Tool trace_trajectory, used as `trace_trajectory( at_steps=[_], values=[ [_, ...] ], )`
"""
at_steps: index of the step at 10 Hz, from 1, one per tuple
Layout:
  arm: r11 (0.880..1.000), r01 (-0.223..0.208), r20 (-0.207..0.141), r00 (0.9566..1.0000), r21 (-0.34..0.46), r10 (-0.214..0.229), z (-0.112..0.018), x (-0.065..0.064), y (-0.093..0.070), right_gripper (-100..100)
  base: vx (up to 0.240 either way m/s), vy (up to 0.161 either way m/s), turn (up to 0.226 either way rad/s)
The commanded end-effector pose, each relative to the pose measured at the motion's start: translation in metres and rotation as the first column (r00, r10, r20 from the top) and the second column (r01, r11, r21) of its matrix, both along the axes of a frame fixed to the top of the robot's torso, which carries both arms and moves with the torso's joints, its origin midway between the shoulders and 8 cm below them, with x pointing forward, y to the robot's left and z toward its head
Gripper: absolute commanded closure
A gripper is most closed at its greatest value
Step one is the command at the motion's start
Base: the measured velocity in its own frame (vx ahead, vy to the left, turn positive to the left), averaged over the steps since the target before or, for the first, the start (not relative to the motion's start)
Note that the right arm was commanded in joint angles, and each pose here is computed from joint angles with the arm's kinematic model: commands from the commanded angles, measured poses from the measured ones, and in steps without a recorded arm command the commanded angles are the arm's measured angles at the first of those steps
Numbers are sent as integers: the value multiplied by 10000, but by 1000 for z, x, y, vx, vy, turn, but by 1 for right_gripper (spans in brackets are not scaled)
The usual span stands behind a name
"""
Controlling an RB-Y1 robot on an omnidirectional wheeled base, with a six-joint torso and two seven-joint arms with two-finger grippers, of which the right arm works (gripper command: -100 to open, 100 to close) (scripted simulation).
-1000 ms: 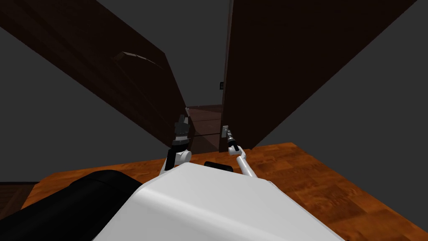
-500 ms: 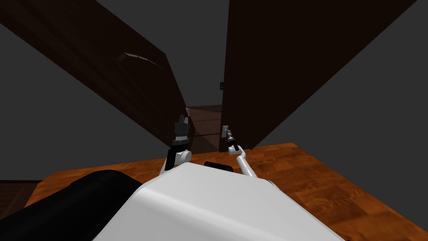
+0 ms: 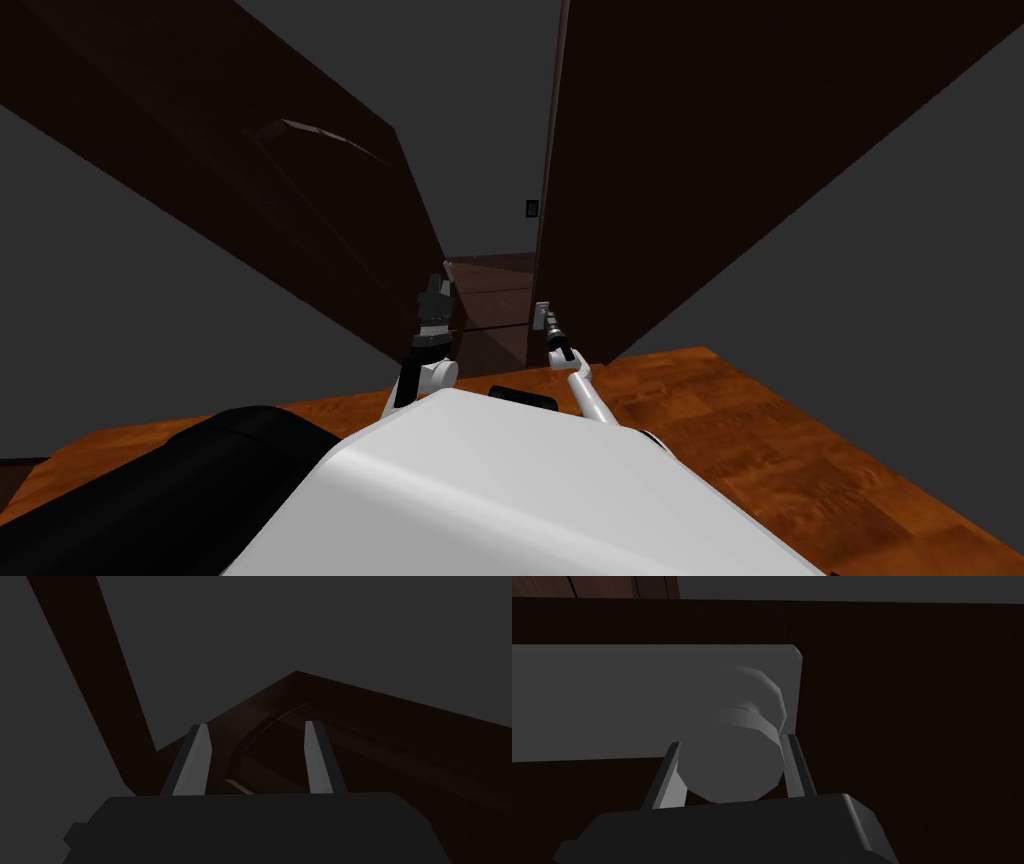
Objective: Push the door open
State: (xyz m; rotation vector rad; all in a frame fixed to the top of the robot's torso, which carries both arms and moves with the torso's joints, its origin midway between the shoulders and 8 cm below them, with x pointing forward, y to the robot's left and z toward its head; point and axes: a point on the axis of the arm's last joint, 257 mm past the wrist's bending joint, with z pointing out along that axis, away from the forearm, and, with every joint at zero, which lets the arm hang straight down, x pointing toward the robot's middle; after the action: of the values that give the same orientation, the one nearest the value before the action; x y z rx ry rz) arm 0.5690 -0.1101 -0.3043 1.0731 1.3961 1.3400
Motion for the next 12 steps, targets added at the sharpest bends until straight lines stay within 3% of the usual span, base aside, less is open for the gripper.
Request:
trace_trajectory(
  at_steps=[1, 6, 7, 12],
  values=[
    [9999, 164, 183, 9997, -48, -163, 10, 4, -12, 100, 154, 104, -35],
    [9956, 921, 205, 9956, -175, -918, 10, 11, -58, 100, 169, 125, -87],
    [9964, 822, 185, 9965, -220, -818, 10, 8, -57, -100, -31, 82, -52],
    [9969, 784, 132, 9968, -60, -783, 9, 6, -52, -100, -193, -2, -14]
  ],
)
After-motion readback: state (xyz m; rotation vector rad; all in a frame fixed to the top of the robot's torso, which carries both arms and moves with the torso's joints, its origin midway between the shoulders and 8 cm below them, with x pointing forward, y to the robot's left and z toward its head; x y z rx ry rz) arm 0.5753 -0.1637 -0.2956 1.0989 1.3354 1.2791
